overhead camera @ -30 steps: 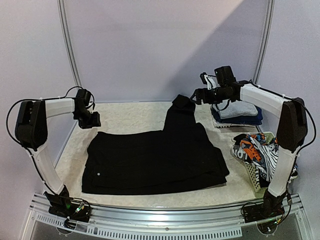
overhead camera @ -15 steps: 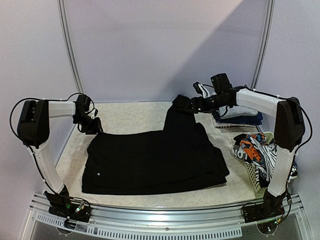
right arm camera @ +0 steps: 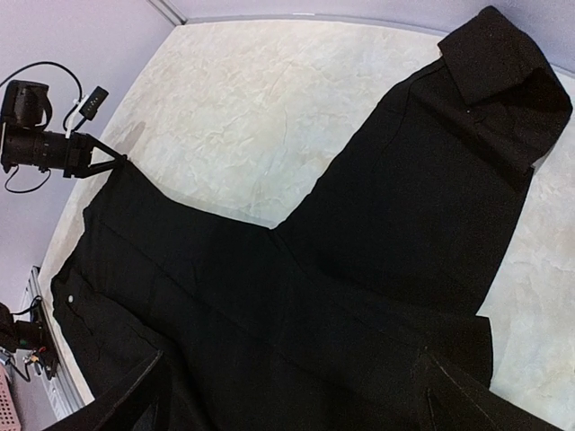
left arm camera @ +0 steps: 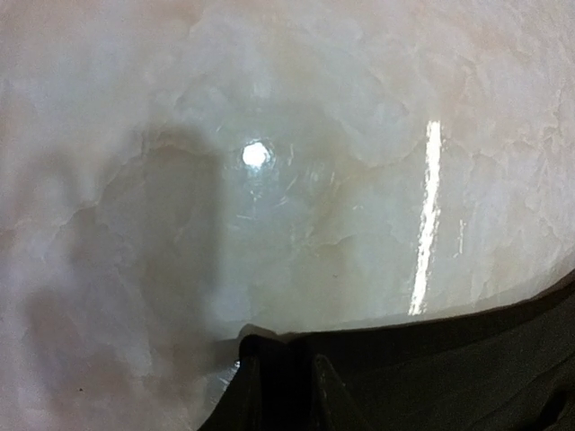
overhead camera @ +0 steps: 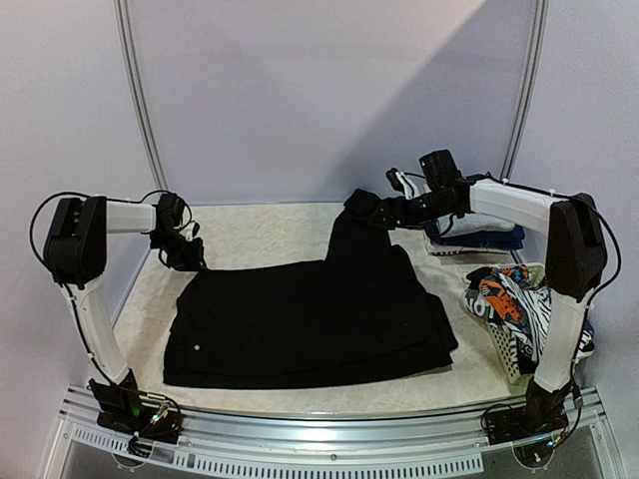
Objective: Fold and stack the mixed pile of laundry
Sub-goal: Fold the 1/3-folded tank top at the center of the board.
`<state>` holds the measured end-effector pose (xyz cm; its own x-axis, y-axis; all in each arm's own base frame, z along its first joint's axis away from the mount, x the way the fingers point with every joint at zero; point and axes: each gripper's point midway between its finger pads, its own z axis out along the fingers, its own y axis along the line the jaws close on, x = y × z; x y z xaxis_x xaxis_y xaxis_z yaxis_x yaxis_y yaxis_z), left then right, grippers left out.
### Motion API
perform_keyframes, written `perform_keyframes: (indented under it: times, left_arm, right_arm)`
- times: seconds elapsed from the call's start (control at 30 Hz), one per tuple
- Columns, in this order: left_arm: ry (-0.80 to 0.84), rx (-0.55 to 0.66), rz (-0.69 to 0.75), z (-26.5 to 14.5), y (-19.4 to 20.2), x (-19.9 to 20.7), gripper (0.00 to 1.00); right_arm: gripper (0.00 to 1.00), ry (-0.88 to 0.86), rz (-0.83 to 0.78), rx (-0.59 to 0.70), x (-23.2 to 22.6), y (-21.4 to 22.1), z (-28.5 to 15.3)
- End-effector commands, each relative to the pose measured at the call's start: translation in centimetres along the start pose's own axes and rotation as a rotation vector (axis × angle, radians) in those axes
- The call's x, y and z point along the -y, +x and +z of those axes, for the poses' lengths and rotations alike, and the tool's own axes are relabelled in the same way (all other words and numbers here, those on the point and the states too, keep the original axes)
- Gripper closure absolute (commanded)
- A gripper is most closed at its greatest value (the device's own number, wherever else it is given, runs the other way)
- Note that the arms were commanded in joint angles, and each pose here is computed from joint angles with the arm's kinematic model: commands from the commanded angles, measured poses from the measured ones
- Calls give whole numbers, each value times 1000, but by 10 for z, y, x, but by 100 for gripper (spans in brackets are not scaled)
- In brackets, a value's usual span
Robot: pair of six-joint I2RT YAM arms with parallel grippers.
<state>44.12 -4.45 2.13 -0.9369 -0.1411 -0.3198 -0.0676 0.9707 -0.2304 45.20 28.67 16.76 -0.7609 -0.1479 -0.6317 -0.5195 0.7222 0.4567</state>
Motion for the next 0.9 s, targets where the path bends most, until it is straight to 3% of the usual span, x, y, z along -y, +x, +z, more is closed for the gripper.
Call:
perform_keyframes:
  times: [0.0,0.07,0.1,0.43,0.87]
  left_arm:
    - [19,32,-7,-2,-14,1,84]
    - [16,31,-11,-1,-14,0,99]
    - [18,29,-15,-1,-13,1,100]
    - [-1,106,-4,-21,-12,9,100]
    - [-16,121,18,-21,-6,12,100]
  right_arm:
    - [6,45,12,-37,13,12,9]
    - [6,46,13,-38,14,13,11]
    - [6,50,15,-40,15,13,11]
    - [9,412,128,-52,84,9,18]
    - [15,421,154,-201,114,35,70]
